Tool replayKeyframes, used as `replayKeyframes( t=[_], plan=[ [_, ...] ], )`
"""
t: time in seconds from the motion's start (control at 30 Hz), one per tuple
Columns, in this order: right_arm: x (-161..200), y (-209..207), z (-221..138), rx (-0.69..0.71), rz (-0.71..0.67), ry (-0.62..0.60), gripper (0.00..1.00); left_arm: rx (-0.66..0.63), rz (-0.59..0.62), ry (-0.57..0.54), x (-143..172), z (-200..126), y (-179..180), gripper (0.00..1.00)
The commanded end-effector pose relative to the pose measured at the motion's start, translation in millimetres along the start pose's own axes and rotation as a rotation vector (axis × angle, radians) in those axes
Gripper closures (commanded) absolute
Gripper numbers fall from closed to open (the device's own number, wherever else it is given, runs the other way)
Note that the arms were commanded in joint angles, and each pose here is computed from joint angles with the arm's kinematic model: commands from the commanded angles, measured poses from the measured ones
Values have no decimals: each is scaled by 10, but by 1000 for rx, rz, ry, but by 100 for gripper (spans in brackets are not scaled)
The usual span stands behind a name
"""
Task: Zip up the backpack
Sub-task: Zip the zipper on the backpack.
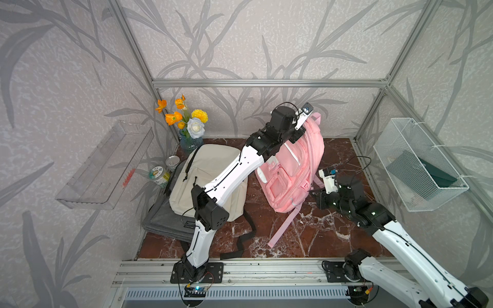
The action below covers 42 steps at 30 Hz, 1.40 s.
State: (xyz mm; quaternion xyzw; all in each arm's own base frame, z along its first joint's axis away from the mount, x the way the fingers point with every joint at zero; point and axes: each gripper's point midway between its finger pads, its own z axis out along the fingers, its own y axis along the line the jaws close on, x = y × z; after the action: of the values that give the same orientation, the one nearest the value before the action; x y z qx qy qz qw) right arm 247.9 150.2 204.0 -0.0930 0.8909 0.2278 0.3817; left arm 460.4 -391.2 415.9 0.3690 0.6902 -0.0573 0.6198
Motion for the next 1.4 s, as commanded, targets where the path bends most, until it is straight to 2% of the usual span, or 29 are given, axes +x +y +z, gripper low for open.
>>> replayKeyframes(
  t=[0.0,0.13,0.3,0.4,0.6,0.7,0.87,1.03,1.17,1.23,1.37],
  plan=[
    [225,-94,50,38,10,69,100,-139,-81,-221,-689,-298,484,100],
    [200,-131,-2,65,-6,58,96,-136,-84,-225,-703,-308,474,100],
    [-135,-39,-329,67,-50,-59,69,-134,-91,-221,-698,-319,476,100],
    [-227,74,-401,10,-65,-110,59,-133,-101,-217,-684,-312,476,100],
    [-76,137,-150,-76,25,-102,50,-119,-106,-193,-640,-292,387,100],
    [10,-15,20,-21,119,-99,46,-111,-111,-185,-629,-285,346,100],
    [58,-222,243,59,186,-127,42,-117,-122,-155,-547,-250,331,100],
    [-90,-75,397,-53,220,-205,43,-118,-126,-128,-472,-213,315,100],
    [-126,-120,515,-44,252,-227,47,-121,-126,-109,-421,-205,311,100],
    [-114,-185,529,2,257,-210,55,-122,-121,-91,-372,-192,305,100],
    [-71,-448,329,184,234,-175,85,-141,-100,-55,-292,-188,329,100]
  ],
)
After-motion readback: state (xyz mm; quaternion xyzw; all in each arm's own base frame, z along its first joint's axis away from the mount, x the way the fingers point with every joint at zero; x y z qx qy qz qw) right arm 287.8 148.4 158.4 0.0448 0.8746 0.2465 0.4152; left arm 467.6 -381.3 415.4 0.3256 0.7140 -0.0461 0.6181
